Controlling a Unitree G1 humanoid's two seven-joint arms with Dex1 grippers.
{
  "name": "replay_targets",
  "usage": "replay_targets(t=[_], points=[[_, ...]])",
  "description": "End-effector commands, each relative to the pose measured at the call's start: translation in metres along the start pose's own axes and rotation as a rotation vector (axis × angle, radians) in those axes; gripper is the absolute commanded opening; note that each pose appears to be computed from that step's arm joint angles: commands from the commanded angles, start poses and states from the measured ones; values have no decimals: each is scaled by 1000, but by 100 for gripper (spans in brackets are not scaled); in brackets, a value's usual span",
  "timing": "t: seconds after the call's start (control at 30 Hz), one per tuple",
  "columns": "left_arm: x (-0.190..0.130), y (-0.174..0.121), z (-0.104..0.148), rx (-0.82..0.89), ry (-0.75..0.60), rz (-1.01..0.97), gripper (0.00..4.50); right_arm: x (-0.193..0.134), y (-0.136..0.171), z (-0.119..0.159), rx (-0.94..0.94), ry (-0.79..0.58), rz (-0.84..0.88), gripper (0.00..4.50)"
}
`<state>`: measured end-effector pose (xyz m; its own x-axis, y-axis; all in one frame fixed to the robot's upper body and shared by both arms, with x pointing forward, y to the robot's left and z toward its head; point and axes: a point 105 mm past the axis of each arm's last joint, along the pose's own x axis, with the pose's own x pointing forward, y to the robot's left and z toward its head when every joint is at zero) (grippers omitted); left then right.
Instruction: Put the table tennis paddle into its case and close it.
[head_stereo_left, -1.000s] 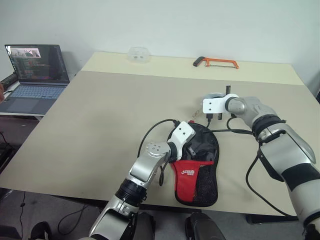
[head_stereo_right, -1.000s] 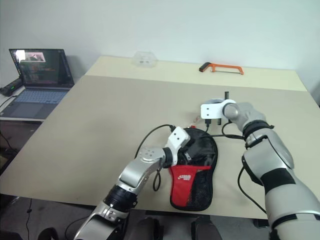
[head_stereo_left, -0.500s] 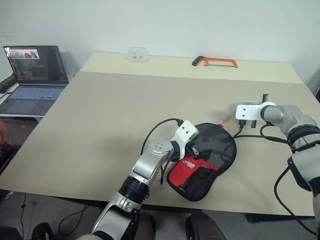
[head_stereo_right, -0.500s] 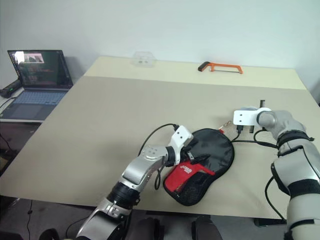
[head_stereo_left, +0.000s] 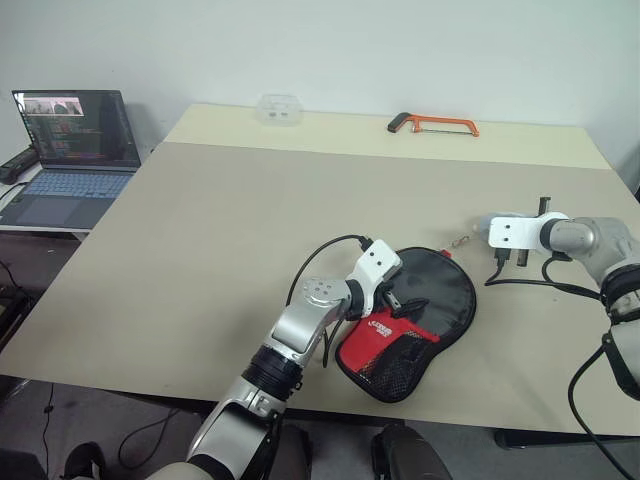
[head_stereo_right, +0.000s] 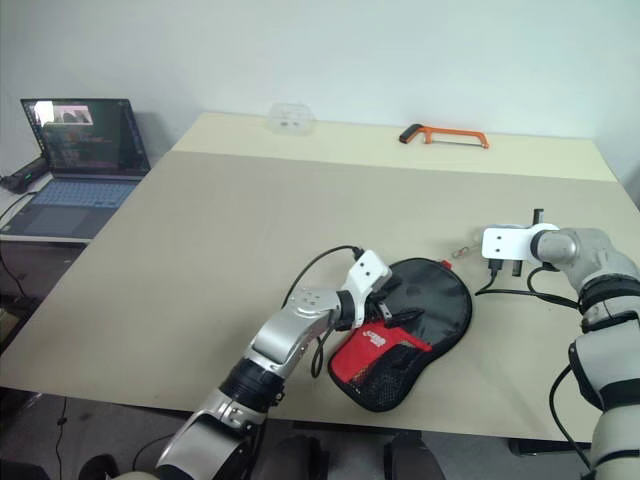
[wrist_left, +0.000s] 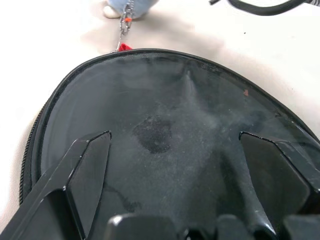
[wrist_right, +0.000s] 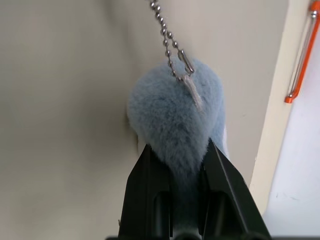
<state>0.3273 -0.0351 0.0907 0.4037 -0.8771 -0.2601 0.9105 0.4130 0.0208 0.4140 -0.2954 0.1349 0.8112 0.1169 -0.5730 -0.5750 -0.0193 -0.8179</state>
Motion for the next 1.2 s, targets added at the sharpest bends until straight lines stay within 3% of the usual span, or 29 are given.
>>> replay_targets(t=[0.03,0.37,0.43,0.63,0.83,1.03,1.07,1.2], points=[[1,-4,3,15,-13,-19,450,-17,1,-22,20,44,20,18],[1,-4,3,15,-10,-26,450,-40,32,-31,-8,24,201,18],[1,-4,2,15,-9,-29,450,-45,44,-30,15,18,280,18],[-2,-4,17,43,-62,-61,450,-48,40,-13,191,-41,257,18],[-17,-4,50,127,-119,-140,450,-69,46,-9,286,-48,341,221],[-34,-5,68,222,-120,-227,450,-97,50,6,321,-116,457,431],[-36,-4,70,234,-120,-233,450,-101,50,7,318,-119,464,448],[-44,2,84,251,-152,-238,450,-116,40,22,370,-202,454,448]])
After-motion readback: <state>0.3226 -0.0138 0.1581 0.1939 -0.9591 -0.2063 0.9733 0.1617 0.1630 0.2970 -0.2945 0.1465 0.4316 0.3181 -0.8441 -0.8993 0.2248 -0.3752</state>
